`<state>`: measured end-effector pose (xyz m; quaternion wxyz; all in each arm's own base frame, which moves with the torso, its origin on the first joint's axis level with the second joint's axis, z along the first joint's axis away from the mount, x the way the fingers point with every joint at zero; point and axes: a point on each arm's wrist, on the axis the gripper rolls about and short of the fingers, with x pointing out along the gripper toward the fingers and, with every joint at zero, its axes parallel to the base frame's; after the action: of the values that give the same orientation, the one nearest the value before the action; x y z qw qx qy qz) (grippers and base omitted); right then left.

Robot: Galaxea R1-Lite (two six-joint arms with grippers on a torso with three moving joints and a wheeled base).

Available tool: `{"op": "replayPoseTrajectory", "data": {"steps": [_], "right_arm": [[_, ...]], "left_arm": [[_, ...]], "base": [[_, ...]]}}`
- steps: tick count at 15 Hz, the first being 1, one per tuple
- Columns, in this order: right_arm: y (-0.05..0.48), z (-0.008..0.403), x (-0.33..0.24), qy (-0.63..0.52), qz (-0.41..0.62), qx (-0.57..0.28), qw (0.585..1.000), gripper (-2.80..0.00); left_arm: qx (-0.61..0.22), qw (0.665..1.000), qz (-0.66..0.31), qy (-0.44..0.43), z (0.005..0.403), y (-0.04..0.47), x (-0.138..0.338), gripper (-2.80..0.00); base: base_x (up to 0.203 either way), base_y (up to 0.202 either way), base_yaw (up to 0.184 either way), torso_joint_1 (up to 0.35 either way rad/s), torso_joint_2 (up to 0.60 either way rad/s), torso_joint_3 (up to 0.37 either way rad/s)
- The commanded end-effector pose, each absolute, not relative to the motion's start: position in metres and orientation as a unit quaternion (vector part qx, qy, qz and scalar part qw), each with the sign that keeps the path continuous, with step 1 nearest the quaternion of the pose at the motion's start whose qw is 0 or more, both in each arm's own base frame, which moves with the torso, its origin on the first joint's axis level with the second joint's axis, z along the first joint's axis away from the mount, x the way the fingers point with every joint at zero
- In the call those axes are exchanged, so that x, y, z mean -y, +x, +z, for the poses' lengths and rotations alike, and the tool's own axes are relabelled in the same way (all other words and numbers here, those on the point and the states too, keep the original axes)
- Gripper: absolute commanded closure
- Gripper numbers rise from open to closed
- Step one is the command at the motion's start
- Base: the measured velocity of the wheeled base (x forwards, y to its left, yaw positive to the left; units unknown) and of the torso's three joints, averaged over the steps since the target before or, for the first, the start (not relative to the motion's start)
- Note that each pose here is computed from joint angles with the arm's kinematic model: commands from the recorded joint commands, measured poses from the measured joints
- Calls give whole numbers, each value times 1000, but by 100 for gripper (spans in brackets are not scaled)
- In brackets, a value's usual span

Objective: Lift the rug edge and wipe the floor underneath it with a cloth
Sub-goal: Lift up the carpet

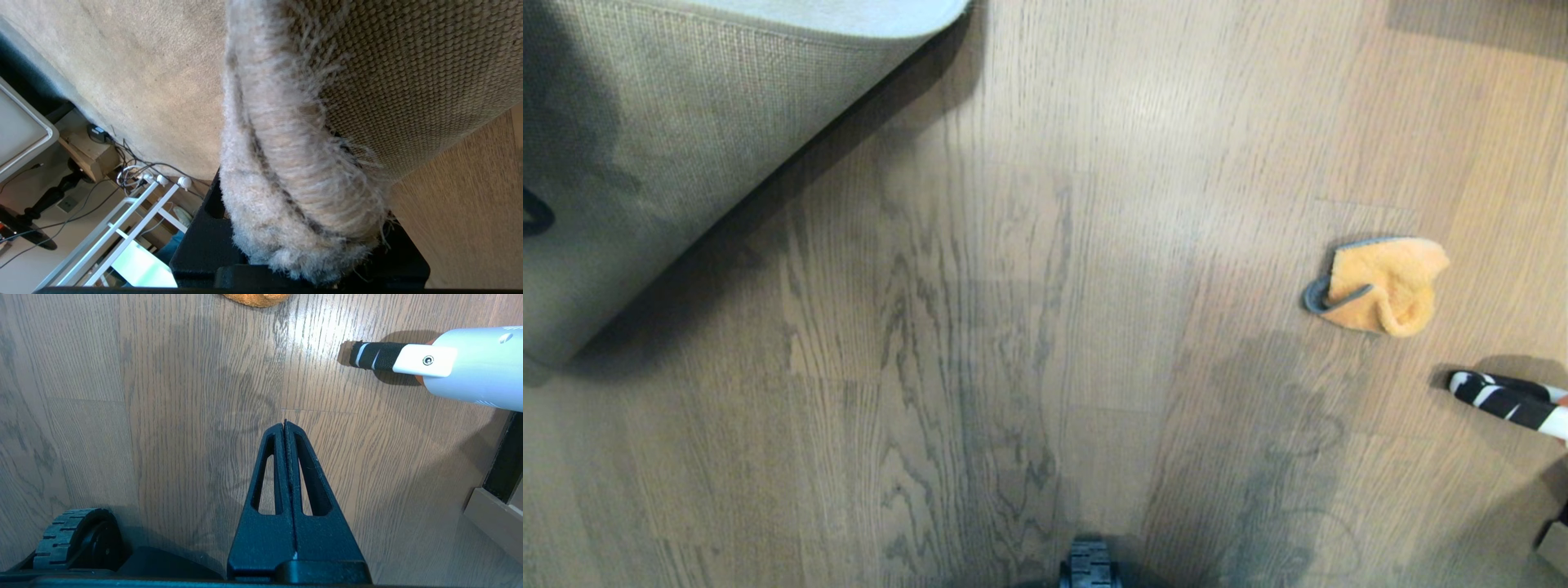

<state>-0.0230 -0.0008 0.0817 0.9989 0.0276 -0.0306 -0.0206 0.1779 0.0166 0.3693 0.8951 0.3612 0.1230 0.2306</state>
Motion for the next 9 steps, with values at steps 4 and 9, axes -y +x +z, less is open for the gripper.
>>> {"op": "replayPoseTrajectory", "data": {"steps": [4, 9], "right_arm": [[-23, 82, 1, 28, -21, 31, 999, 0], [-23, 82, 1, 27, -20, 31, 999, 0]], "left_arm": [[-128, 894, 235, 360, 367, 179, -19, 0], [-99, 901, 238, 348, 356, 189, -18, 0]], "base": [[0, 0, 0, 0, 0, 0], [0, 0, 0, 0, 0, 0]]}}
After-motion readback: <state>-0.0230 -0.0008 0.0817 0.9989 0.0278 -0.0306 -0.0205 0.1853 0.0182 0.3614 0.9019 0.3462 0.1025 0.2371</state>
